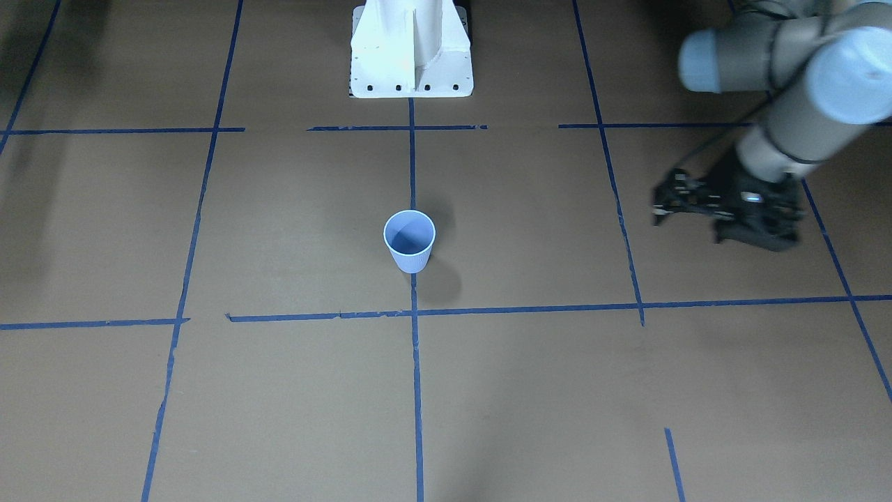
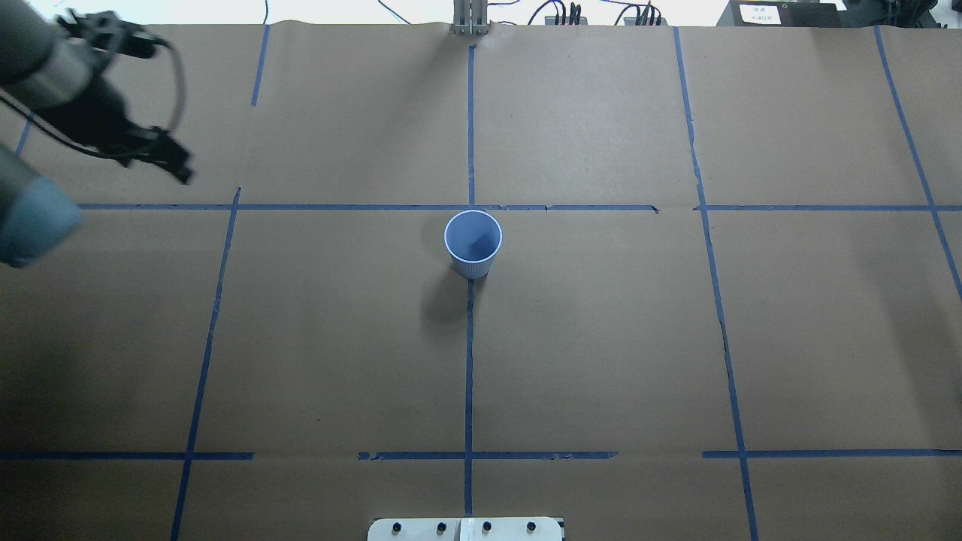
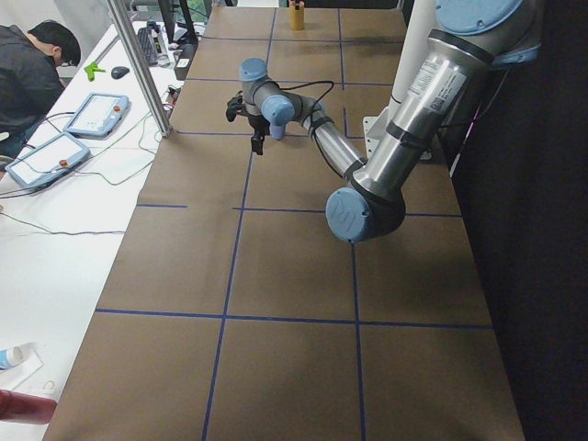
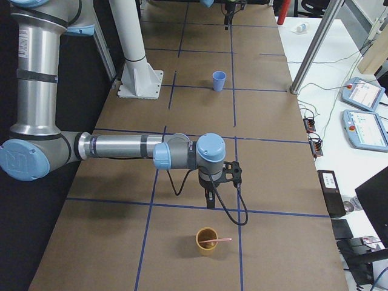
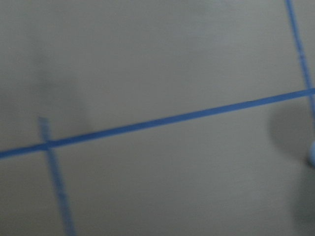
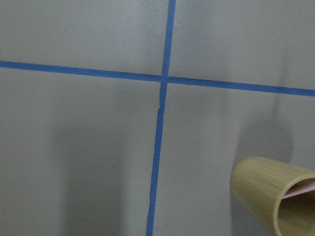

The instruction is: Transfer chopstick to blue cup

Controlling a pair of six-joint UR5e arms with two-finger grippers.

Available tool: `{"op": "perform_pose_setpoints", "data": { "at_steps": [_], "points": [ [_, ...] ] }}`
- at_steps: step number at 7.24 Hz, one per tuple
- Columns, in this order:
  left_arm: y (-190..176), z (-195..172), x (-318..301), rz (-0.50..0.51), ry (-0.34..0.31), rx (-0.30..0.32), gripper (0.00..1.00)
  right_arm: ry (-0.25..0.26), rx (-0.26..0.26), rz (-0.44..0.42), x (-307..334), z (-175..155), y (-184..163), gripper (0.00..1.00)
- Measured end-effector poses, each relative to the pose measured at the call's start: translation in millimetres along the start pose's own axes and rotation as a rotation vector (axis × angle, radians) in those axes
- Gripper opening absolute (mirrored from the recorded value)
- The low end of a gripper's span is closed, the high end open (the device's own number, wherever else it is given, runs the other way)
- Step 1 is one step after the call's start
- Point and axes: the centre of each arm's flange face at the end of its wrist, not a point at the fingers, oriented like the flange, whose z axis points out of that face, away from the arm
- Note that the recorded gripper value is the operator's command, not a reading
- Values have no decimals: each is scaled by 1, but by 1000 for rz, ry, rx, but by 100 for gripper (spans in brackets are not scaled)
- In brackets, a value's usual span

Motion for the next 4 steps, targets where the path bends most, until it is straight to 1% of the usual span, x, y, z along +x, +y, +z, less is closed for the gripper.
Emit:
{"op": "perform_pose_setpoints", "data": {
  "at_steps": [1, 2, 3, 4],
  "points": [
    [29, 1, -73, 31, -19, -27, 100, 14, 38, 30, 18, -12, 3, 100],
    [68, 8, -132, 16, -27, -62, 100, 35, 88, 33, 38, -15, 5, 100],
    [103, 15, -179, -39, -38, -92, 100, 53, 144, 18, 61, -8, 4, 100],
    [128, 16, -218, -105, -49, -104, 100, 62, 189, 3, 81, 4, 0, 100]
  ]
}}
